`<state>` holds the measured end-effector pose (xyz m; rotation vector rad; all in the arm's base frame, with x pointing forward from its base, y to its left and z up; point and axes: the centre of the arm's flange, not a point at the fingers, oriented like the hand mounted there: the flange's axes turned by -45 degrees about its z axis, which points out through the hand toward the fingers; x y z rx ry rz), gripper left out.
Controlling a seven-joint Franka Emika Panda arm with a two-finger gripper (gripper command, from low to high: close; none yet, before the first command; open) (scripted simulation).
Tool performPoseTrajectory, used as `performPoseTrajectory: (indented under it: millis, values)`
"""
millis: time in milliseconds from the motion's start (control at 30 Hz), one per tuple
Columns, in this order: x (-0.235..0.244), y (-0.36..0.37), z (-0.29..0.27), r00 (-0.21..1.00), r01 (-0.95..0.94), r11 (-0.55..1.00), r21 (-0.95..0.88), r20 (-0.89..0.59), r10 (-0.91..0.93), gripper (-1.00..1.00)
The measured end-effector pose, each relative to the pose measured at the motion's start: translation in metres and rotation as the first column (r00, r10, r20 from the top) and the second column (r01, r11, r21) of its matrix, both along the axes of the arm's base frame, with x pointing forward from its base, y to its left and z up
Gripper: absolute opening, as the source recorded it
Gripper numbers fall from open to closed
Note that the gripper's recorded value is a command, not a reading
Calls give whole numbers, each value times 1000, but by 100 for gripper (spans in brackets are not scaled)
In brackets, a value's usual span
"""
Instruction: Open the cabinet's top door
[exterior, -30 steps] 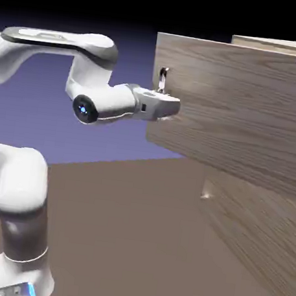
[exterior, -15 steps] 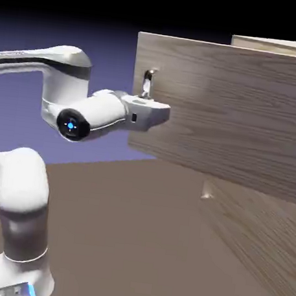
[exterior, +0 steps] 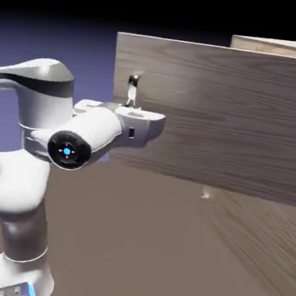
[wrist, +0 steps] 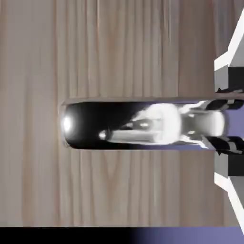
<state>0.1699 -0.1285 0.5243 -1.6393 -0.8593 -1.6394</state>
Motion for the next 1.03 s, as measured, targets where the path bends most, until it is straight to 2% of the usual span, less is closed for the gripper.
performPoseTrajectory:
  millis: [467,1033]
  values:
    - [-27,-149,0,959,-285,959,0,0,285,-100]
    - [-12,-295,0,844,-537,844,0,0,537,-100]
